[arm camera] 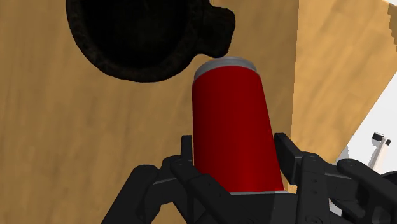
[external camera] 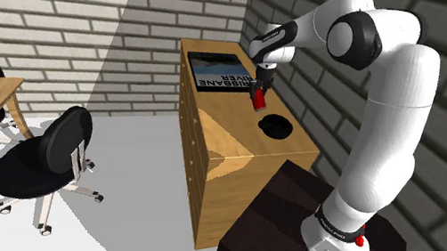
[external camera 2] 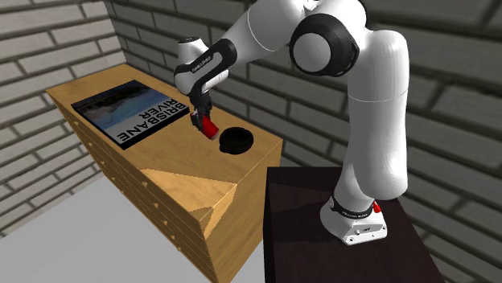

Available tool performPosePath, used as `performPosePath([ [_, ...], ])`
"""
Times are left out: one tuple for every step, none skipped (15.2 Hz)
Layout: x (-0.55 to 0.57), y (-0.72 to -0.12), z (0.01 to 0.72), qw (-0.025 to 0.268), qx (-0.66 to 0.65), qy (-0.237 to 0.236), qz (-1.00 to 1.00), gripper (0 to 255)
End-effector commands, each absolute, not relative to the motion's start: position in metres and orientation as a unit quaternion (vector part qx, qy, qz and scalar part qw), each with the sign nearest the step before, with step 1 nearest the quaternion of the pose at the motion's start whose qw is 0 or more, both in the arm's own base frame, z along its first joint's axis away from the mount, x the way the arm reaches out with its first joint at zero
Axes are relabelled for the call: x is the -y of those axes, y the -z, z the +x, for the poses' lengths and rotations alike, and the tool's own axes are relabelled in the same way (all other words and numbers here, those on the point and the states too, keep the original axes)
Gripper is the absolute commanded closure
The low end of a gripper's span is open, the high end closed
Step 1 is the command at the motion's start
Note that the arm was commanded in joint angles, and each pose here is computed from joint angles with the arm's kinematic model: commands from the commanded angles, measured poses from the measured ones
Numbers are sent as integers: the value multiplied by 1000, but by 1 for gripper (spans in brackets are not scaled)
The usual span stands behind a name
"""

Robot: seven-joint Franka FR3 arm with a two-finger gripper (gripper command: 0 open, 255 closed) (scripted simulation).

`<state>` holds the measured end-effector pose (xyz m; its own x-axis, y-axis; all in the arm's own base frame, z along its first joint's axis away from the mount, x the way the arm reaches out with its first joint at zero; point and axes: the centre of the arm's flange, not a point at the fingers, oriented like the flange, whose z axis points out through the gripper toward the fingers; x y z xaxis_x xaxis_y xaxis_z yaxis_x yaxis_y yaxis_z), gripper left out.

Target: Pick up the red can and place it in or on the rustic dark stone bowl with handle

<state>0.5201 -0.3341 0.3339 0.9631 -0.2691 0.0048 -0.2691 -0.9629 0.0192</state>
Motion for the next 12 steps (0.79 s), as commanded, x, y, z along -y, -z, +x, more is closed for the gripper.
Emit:
performPosePath([
  [346,-333,497,10,135,-1,991,255],
  [352,-334,485,10,135,-1,991,255],
  [358,-334,473,10,135,-1,991,255],
  [364,-334,462,10,135,-1,991,255],
  [370,-335,450,10,135,-1,991,255],
  [376,-335,438,10,135,-1,991,255],
  [381,-335,426,10,135,-1,991,255],
  [389,-336,412,10,135,-1,991,255],
  [389,-330,412,10,135,-1,991,255],
  [389,-325,412,10,135,-1,991,255],
  [389,-320,412,10,135,-1,991,255],
  [389,-315,412,10,135,-1,991,255],
])
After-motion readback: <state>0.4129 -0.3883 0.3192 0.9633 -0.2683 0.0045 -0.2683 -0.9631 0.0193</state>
